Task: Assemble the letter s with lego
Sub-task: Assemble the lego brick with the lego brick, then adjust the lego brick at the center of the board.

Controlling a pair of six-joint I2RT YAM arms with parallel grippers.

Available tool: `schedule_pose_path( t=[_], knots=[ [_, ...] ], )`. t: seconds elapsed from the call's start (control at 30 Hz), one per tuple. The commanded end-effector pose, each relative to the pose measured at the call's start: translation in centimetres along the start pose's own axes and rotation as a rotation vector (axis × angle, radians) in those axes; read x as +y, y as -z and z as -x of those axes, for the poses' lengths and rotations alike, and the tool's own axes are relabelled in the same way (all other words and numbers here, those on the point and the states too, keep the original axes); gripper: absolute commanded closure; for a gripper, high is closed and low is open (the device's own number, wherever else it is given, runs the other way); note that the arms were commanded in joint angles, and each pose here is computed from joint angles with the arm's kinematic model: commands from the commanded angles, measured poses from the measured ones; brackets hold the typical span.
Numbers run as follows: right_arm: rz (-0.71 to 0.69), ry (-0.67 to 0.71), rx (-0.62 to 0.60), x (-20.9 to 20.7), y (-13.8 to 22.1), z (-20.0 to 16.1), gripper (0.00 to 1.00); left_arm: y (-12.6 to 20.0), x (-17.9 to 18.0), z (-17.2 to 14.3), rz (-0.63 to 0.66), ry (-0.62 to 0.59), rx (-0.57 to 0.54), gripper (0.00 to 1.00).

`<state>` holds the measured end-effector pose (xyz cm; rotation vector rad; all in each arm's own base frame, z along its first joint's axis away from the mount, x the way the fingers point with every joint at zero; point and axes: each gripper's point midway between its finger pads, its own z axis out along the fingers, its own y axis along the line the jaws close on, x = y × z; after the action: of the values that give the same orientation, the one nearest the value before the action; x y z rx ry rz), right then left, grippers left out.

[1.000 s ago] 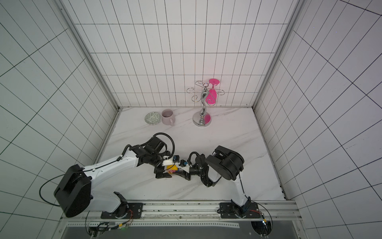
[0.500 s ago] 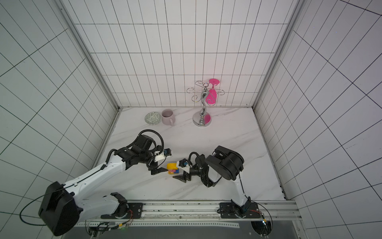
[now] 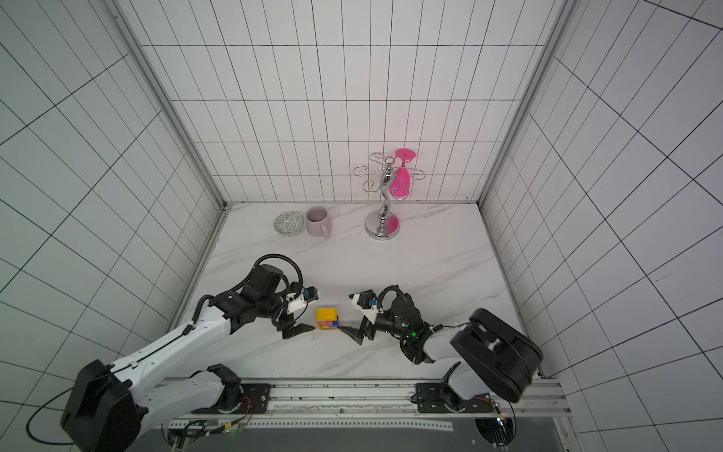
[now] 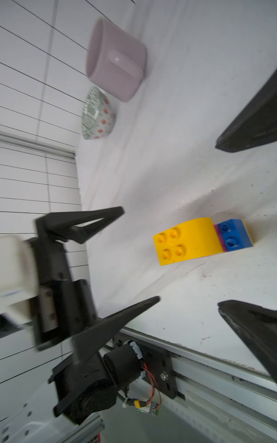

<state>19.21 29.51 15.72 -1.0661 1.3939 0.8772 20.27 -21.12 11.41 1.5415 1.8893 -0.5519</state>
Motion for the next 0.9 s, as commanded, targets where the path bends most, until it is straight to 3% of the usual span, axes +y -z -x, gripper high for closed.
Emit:
schedule_pose_path(
  t=[0.0,0.13,0.37,0.6,0.7,0.87],
  knots=[
    [-0.013,-0.030,0.133,0.0,1.3,0.2,0.00,-1.0,0.2,2.5,-0.017,0.015,-0.134,0.01],
    [-0.026,0.004,0.166,-0.3,3.5,3.0,0.00,-1.9,0.6,3.4,0.047,-0.009,-0.159,0.02],
    [-0.080,0.026,0.132,-1.0,5.5,7.5,0.00,-2.2,-0.5,3.4,0.020,-0.001,-0.141,0.02],
    [-0.056,0.037,0.124,-1.0,5.3,9.0,0.00,-1.3,0.3,5.1,0.147,0.208,-0.221,0.02],
    [-0.050,0.041,0.124,-1.1,5.2,9.1,0.00,-1.6,0.2,4.8,0.159,0.212,-0.190,0.01],
    [-0.048,0.005,0.114,-1.2,4.8,8.6,0.00,-2.0,0.5,3.3,0.149,0.210,-0.026,0.03]
  ],
)
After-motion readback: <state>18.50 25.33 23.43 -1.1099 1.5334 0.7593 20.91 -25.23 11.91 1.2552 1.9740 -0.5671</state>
